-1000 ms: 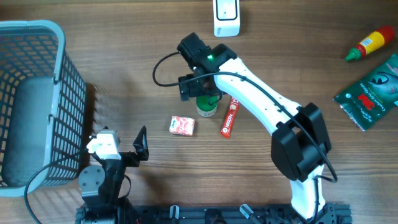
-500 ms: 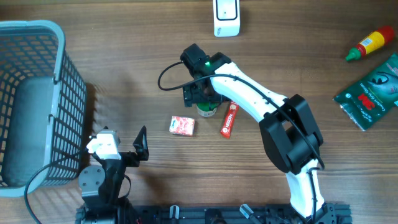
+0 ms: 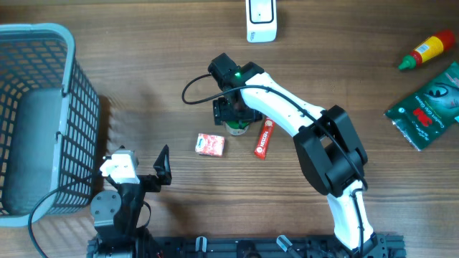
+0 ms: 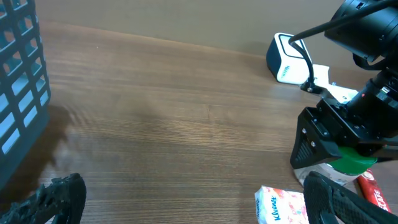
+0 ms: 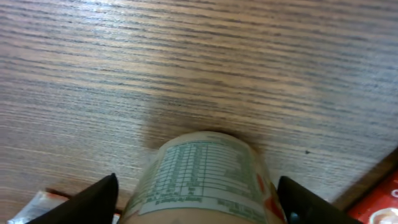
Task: Scan the item barcode
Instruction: 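Lift the green-lidded jar with the right gripper and turn it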
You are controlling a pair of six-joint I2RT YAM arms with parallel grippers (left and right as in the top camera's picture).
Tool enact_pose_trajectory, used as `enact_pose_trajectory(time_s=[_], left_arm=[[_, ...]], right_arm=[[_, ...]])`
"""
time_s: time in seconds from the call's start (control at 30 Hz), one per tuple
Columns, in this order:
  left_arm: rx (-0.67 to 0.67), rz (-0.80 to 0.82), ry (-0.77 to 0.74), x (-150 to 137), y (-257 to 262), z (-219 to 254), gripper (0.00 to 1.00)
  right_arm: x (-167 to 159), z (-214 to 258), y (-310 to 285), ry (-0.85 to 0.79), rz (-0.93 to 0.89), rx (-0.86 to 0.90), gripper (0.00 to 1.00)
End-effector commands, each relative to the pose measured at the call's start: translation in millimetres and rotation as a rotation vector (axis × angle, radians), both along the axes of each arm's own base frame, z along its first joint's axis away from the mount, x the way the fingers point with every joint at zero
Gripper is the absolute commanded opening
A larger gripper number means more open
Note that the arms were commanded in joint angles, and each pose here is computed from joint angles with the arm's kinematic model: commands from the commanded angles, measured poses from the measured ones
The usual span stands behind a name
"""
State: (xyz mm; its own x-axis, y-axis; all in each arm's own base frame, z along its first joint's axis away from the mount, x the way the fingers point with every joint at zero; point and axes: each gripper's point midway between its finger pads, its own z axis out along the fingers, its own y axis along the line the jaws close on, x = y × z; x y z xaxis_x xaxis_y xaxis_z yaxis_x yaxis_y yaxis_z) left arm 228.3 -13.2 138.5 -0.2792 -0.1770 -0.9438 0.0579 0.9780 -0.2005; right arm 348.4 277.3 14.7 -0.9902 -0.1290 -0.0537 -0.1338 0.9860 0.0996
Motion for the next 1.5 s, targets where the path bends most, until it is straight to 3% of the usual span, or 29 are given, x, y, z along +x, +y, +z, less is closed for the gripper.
enact_pose_trajectory(time_s=[0.0,0.07,0.27,0.43,0.7,0.9,1.17,1.47], left_arm=[[0.020,-0.003,0.001,0.4,0.1,-2.8,1.00],[0.020,-0.003,0.001,0.4,0.1,-2.8,1.00],[0.020,-0.003,0.001,0.4,0.1,-2.8,1.00],[0.020,-0.003,0.001,0.4,0.1,-2.8,1.00],[0.020,-0.003,0.001,0.4,0.1,-2.8,1.00],[0.020,-0.003,0.001,0.4,0.1,-2.8,1.00],[0.020,-0.003,0.001,0.4,0.1,-2.8,1.00],[0.020,-0.003,0.001,0.4,0.1,-2.8,1.00]], right_arm=[[-5.2,-8.5,1.4,0.046,-0.057,0.011,0.73],[-9.5,-8.3,2.7,0.068,-0.064,0.021,0.66],[-23.0,-3.9,15.4,0.149,-0.047,0.103,0.61],[-37.2,21.2,5.2,0.290,-0.065,0.144,0.50],[-67.3,78.3,-13.0,0.528,-0.035,0.337,0.50],[-94.7,103.9,-18.9,0.623,0.029,0.374,0.48],[-118.2,142.1,-18.7,0.575,0.091,0.430,0.47],[-171.1,177.2,-31.0,0.541,0.011,0.393,0.47]])
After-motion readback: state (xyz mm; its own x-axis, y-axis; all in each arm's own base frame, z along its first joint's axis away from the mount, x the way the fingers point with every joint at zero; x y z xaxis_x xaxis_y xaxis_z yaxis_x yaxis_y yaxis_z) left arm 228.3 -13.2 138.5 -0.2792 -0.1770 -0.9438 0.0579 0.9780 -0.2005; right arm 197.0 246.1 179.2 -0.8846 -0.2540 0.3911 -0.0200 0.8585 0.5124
